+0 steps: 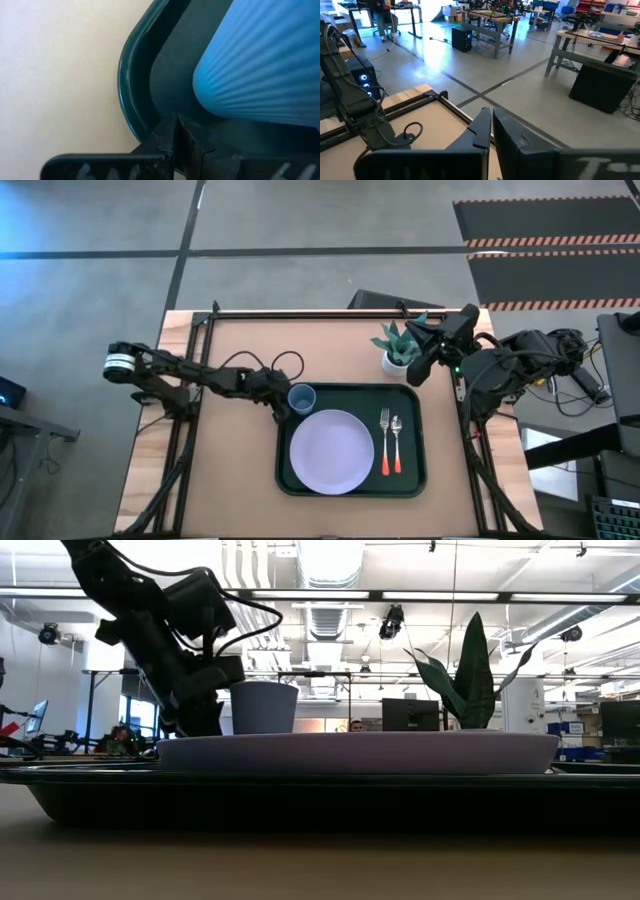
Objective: Pick and place plate/cup/fork/spoon on tray
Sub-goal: Adjust the dark green serving tray on the table
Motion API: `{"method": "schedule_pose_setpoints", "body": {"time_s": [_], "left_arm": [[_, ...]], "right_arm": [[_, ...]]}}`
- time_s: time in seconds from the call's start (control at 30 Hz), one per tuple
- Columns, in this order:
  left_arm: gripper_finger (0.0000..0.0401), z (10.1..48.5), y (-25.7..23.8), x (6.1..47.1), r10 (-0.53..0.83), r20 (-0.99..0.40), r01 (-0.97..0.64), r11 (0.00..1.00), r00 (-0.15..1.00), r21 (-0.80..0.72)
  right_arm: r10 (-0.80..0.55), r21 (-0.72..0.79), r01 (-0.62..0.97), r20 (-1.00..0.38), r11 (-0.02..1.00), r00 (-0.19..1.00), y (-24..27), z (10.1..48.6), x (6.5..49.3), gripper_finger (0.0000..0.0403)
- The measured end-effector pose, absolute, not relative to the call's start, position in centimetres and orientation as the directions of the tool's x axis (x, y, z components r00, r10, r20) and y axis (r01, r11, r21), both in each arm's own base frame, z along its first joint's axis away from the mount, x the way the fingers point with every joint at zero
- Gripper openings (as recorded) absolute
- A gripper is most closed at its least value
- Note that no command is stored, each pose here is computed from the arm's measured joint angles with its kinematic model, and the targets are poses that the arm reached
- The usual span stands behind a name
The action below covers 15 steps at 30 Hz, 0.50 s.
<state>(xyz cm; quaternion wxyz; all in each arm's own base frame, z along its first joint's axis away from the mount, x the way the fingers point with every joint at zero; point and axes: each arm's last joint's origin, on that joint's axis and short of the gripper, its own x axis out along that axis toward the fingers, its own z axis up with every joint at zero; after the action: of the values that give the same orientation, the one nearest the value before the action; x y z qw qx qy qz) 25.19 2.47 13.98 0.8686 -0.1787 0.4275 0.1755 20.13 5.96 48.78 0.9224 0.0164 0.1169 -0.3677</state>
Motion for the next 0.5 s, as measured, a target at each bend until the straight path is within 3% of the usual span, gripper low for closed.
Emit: {"method": "schedule_pose_setpoints", "body": {"time_s": [0.5], "left_arm": [[0.0000, 13.7, 3.1, 22.3, 0.189, -0.910, -0.555, 0.831, 0.368, -0.052]], "right_arm": [[-0.675, -0.055, 0.682, -0.227, 0.729, 0.702, 6.0, 48.8, 20.1, 0.0008]]}}
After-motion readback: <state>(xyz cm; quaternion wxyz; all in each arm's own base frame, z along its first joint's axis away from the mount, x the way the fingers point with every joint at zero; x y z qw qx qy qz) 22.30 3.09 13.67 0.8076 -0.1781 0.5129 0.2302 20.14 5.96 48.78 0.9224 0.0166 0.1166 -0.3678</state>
